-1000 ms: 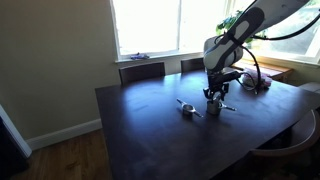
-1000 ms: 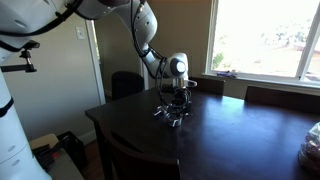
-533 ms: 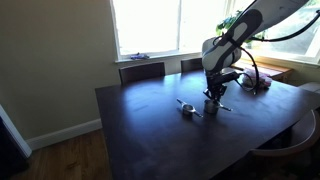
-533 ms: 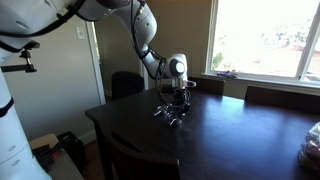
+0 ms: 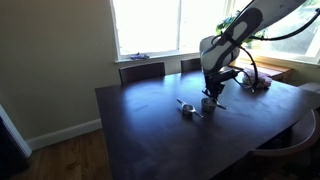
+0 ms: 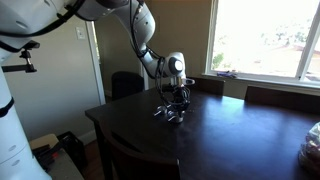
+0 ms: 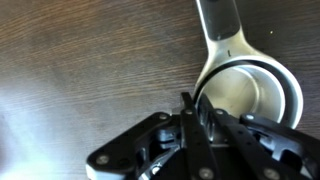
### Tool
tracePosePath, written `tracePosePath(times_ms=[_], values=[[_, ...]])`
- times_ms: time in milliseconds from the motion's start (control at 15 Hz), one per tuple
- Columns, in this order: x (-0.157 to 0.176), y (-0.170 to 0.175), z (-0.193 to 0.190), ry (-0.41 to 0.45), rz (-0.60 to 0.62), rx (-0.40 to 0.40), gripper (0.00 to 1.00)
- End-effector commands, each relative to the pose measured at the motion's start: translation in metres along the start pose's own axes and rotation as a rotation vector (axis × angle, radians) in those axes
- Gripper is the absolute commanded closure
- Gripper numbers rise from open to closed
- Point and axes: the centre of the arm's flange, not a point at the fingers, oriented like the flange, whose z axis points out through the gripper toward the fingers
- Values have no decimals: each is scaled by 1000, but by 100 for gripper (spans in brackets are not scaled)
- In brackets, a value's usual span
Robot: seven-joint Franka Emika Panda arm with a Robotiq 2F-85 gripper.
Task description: Unstack the pots on the table
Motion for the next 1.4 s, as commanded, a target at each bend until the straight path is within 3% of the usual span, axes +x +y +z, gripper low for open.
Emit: tracePosePath(times_ms=[0, 800, 1333], values=[[-11, -1, -14, 25, -35, -45, 93], [-10, -9, -29, 158, -177, -140, 94], [-9, -8, -30, 158, -228, -176, 94]])
